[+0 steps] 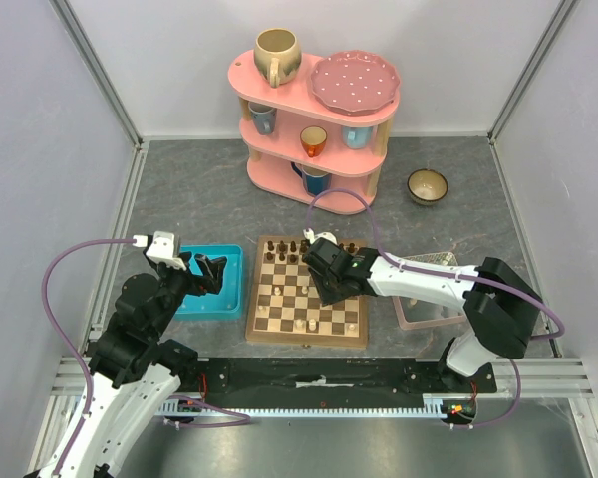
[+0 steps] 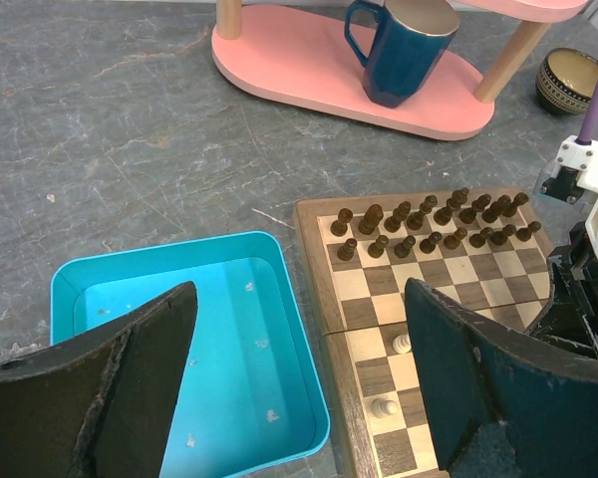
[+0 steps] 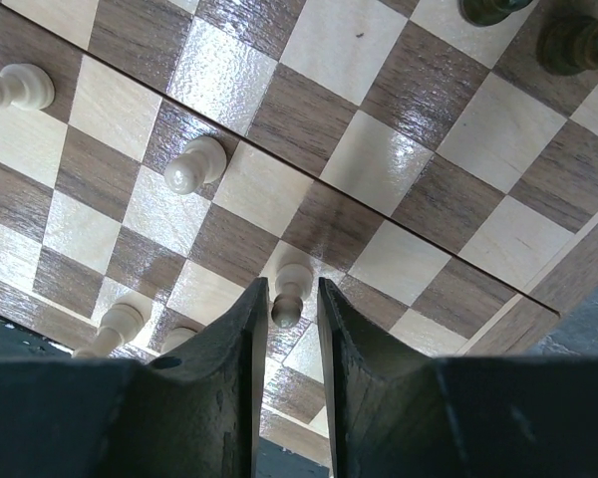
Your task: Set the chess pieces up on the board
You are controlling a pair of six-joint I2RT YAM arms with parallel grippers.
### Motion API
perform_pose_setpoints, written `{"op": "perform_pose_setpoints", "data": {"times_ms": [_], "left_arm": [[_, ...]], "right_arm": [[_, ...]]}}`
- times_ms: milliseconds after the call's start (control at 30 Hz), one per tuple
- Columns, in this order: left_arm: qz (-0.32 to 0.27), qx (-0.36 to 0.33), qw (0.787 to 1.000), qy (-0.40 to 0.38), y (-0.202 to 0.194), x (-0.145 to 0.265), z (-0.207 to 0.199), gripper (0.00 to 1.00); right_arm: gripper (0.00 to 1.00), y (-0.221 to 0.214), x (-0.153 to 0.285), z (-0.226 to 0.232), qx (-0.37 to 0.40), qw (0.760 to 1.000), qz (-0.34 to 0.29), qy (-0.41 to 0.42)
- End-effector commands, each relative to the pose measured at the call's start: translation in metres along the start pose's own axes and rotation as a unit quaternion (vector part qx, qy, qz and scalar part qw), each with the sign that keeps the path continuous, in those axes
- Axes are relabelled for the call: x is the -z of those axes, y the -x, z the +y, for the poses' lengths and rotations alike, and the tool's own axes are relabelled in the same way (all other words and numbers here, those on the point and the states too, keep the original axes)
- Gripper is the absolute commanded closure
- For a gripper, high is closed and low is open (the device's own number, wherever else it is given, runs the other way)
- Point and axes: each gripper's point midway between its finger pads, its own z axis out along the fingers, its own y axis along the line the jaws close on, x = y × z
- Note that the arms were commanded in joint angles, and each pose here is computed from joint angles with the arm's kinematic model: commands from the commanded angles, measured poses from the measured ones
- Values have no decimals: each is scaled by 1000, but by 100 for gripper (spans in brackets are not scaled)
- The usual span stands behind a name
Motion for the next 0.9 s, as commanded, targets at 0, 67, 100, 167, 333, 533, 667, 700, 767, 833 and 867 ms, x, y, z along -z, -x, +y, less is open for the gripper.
{"op": "perform_pose_setpoints", "data": {"times_ms": [0,67,100,167,333,533,667,700,767,833,867], "left_arm": [[-20,6,1000,-8,10,0,-3,10],[-20,6,1000,-8,10,0,-3,10],[-20,6,1000,-7,9,0,-3,10],[-21,5,1000,-8,10,0,-3,10],[-21,6,1000,-7,9,0,-3,10],[-23,6,1000,-8,10,1,-3,10],[-21,6,1000,-7,9,0,-3,10],[-23,6,1000,-8,10,0,-3,10],[-22,5,1000,-9,10,0,-4,10],[-21,5,1000,-9,9,0,-3,10],[-22,5,1000,-9,10,0,-3,10]], "right_arm": [[68,12,1,10,2,1000,-14,16],[70,11,1,9,3,1000,-13,14],[72,11,2,9,2,1000,-13,15],[75,11,3,9,2,1000,-13,16],[81,6,8,5,2,1000,-13,16],[84,-2,20,-9,0,1000,-12,-5],[85,-11,28,-25,4,999,-2,-35],[85,-14,29,-27,6,999,2,-38],[85,-21,33,-32,7,999,9,-42],[85,-28,36,-36,7,999,13,-42],[85,-30,37,-38,6,999,14,-44]]}}
